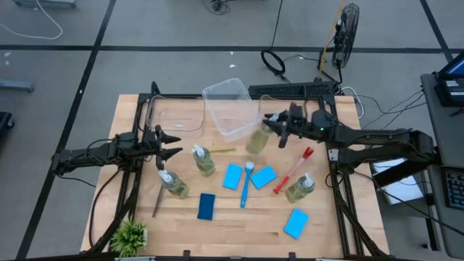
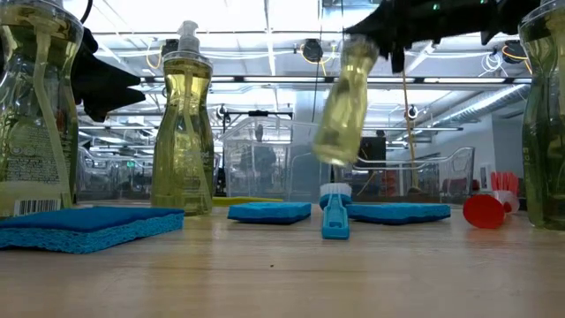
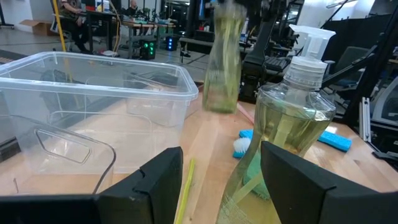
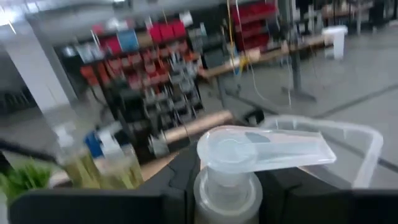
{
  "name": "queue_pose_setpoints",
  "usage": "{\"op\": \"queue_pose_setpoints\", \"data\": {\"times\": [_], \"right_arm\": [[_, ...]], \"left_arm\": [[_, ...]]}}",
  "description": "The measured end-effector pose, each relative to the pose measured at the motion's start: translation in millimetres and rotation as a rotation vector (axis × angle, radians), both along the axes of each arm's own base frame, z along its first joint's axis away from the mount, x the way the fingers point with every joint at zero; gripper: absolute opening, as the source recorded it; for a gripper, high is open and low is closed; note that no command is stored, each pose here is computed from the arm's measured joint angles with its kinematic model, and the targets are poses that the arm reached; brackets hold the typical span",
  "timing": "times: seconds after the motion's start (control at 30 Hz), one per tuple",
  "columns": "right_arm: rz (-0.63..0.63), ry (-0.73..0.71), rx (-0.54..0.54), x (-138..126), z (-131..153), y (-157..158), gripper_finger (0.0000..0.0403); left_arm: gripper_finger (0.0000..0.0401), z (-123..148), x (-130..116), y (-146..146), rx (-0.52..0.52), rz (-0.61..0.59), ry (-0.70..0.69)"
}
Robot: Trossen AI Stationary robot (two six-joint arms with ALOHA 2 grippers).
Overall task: Pick & Place Kitchen Sink Supplies
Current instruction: Put the yellow dish soap into the white bin
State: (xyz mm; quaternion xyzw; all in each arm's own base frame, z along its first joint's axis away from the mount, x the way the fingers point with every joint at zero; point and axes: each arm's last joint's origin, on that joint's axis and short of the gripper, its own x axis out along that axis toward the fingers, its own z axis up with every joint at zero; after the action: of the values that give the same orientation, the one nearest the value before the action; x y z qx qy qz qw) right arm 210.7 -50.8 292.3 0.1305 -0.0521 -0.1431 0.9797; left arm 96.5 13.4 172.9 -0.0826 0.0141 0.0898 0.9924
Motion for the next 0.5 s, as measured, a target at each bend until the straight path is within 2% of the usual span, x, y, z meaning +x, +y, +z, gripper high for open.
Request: {"op": "queue_pose_setpoints", "data": {"times": [0.5], "right_arm": [[0.235, -0.302, 0.02, -18.7, 35.3, 10.4, 0.0094]], "left_arm": [[0.0214, 0.0, 0.0, 0.0, 0.0, 0.0, 0.0]]}}
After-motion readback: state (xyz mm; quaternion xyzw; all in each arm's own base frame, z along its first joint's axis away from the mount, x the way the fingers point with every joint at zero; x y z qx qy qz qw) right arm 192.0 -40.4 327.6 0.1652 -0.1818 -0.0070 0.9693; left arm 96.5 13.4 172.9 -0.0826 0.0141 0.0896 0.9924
